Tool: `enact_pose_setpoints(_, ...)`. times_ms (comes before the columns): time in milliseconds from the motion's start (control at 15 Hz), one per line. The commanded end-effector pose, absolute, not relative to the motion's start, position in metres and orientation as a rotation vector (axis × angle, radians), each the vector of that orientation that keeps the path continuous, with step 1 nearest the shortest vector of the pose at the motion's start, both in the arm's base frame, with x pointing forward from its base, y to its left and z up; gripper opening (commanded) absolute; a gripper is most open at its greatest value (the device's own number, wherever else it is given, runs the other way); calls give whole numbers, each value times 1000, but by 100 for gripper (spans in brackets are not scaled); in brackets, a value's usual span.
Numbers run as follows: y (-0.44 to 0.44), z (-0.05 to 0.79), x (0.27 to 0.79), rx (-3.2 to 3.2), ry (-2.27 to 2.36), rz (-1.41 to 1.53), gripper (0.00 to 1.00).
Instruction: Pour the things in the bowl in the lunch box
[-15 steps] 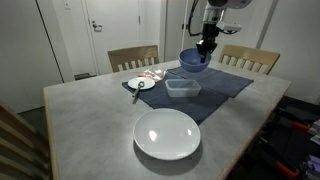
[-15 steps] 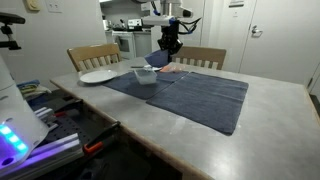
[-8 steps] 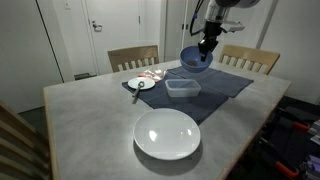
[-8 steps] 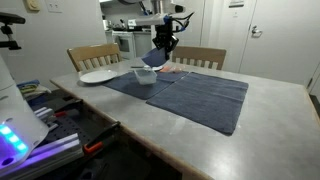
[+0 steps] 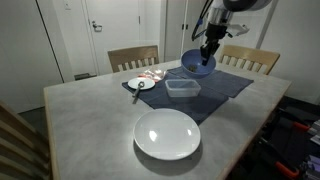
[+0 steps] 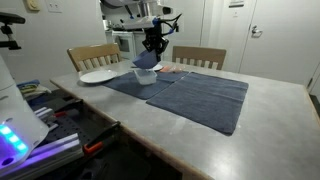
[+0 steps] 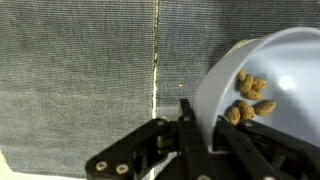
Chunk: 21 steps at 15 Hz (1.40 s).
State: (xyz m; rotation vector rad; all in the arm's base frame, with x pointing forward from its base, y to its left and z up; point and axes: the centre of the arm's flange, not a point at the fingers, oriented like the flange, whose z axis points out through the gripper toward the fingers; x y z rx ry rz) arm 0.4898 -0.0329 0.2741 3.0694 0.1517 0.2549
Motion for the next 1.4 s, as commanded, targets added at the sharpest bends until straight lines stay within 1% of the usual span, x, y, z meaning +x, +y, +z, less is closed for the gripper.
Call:
enact_pose_setpoints(0,-13,276,479,3052,197,328,2)
enact_pose_setpoints(667,34,274,513,3020,288,420,2)
enact_pose_setpoints(1333,43,255,557,2964,268,538,2)
